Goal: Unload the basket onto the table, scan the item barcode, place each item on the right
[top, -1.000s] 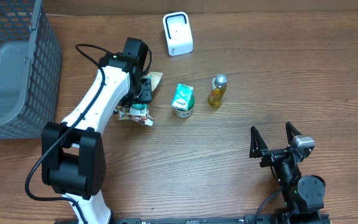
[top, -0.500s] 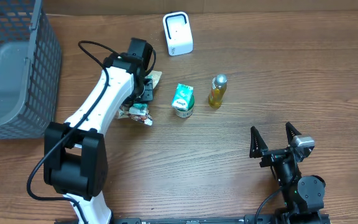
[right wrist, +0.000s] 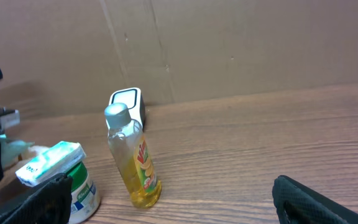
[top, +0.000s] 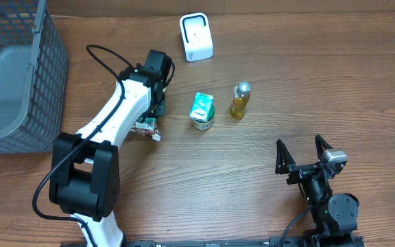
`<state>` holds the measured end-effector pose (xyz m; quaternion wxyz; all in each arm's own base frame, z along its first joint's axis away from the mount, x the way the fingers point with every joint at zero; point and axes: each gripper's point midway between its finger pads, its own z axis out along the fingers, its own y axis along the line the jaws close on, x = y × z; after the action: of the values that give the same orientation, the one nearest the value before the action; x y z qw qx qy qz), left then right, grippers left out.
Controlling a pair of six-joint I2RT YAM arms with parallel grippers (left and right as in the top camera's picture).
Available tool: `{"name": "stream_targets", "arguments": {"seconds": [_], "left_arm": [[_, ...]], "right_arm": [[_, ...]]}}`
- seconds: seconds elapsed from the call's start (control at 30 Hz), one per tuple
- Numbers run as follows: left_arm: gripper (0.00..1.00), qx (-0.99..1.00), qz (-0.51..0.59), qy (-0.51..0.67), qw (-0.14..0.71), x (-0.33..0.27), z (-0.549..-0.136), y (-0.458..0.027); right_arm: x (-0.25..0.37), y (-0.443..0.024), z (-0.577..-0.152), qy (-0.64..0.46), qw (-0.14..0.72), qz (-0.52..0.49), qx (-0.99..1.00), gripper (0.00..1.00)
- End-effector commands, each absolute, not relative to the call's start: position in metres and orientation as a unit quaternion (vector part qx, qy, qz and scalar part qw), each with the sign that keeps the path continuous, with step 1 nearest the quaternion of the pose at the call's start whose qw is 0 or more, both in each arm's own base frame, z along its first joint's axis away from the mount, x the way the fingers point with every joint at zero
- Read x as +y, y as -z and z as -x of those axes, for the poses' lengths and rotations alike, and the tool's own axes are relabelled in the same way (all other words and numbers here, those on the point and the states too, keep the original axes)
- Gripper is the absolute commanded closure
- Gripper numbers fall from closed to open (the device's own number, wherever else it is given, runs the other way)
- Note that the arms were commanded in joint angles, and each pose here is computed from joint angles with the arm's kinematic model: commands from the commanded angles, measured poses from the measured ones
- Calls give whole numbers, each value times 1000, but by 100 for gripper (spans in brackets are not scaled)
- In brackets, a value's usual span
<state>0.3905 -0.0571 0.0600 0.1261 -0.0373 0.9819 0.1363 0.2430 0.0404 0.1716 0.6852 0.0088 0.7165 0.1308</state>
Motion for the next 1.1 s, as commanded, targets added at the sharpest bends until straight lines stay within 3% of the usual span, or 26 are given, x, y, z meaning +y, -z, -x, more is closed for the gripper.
{"name": "stream_targets", "arguments": {"seconds": [0.0,0.07,0.23,0.33,0.4,0.57,1.07], "left_arm": [[83,976,31,-175,125,-30,-389,-49],[81,976,37,-176,124,-23,-390,-48],[56,978,52,-163,117,-13,-390,-45],[24,983,44,-139,110,-14,-391,-43],[13,987,31,-114,106,-18,-392,-40],[10,990,37,-96,100,-11,-392,-39],[17,992,70,27,98,-23,-401,-48]], "right_arm": [[39,-170,-243,-125,687,-9,716,0],[39,-170,-243,-125,687,-9,716,0],[39,-170,-243,-125,687,-9,716,0],[39,-170,-243,-125,687,-9,716,0],[39,-170,-243,-125,687,-9,716,0],[39,-170,-243,-125,687,-9,716,0],[39,-170,-243,-125,687,-9,716,0]]}}
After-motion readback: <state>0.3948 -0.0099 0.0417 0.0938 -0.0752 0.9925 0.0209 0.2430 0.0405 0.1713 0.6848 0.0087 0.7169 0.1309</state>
